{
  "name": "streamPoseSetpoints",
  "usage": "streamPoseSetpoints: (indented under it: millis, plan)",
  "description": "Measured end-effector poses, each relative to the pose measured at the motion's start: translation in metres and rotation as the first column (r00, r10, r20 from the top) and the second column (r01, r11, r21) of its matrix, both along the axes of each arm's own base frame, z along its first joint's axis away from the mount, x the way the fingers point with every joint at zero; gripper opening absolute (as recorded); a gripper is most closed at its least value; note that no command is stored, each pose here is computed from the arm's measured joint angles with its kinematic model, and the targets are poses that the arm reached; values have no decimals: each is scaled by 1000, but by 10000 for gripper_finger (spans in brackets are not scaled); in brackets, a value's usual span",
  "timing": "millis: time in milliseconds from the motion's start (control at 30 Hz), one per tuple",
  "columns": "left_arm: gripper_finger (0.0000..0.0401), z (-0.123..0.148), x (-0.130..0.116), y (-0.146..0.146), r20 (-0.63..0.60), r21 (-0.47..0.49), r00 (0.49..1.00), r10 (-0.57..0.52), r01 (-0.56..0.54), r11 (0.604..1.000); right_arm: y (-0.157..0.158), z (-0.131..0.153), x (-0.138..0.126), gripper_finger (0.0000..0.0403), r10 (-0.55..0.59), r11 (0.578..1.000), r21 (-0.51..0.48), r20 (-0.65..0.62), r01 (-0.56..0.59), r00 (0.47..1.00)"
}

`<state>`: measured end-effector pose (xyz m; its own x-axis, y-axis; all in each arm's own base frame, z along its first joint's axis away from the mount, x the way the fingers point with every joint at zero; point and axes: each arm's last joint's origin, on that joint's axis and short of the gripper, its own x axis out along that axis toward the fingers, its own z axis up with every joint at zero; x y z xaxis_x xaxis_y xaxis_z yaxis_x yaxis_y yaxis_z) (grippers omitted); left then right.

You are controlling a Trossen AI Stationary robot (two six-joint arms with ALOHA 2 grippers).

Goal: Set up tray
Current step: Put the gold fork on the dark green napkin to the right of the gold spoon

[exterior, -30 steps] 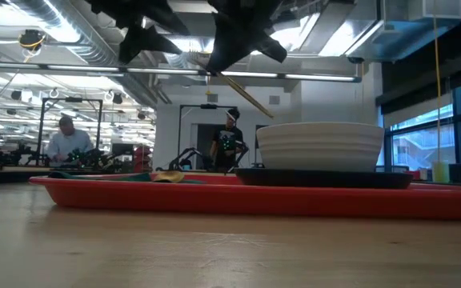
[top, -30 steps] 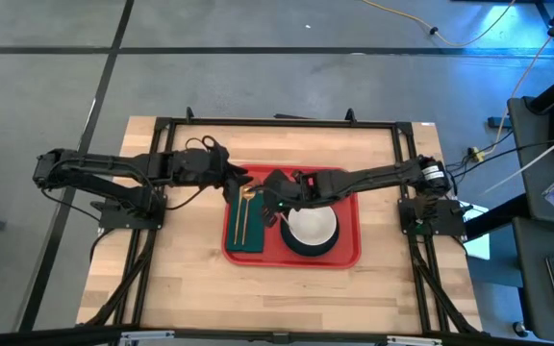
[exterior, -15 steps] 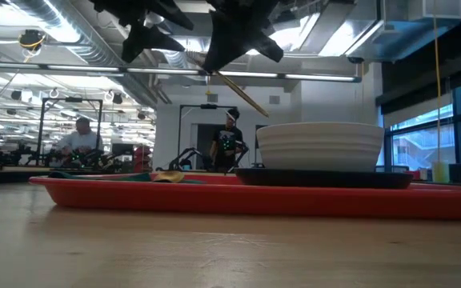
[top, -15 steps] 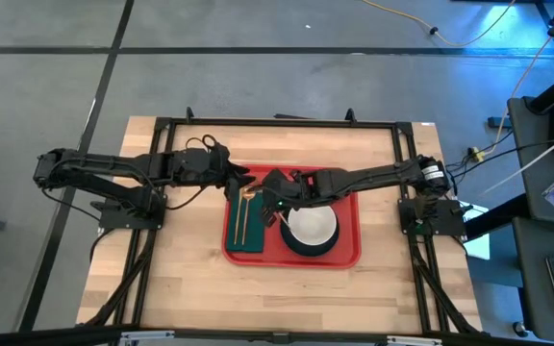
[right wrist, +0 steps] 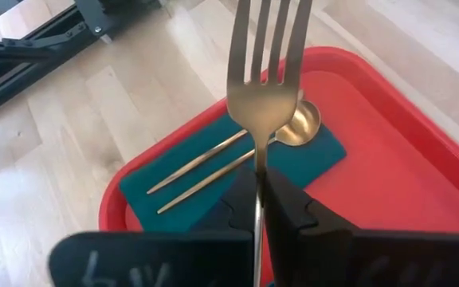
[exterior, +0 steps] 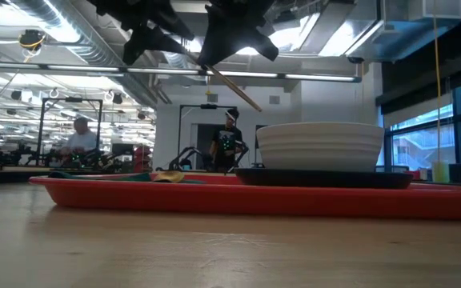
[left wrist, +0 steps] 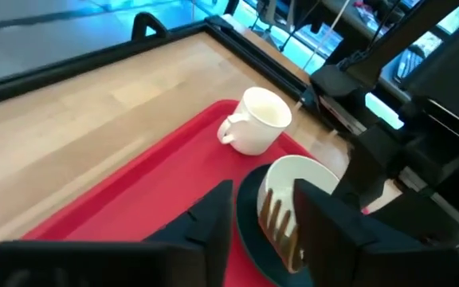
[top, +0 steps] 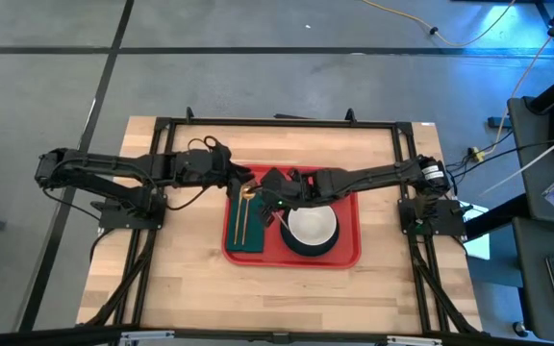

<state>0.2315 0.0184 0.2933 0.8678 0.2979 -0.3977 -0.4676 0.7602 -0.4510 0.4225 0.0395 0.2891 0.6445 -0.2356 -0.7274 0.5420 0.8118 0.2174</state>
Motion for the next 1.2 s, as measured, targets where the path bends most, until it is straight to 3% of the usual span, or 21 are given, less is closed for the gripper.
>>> streamPoseSetpoints:
  millis: [300, 533, 733, 933, 1200]
  plan:
    - [9, 0, 0, 0, -40, 108, 998, -44, 48, 993, 0, 0, 0, 10, -2, 1000, -1, -2, 2, 1000]
    - [3, 0, 0, 0, -57, 144, 996, -73, 80, 986, 1, -1, 0, 26, 77, 997, 6, -22, -77, 997]
    - [2, 0, 0, -1, -64, 156, 993, -97, 106, 982, 2, -2, -4, 119, 126, 992, 34, -66, -124, 990]
    - [2, -1, 0, 2, -82, 173, 979, -186, 197, 965, -11, 8, -37, 198, 38, 999, 26, -263, -32, 964]
    - [2, -3, -6, 32, -28, -5, 933, -359, 359, 934, -13, 49, -87, 226, -40, 999, 6, -314, 45, 949]
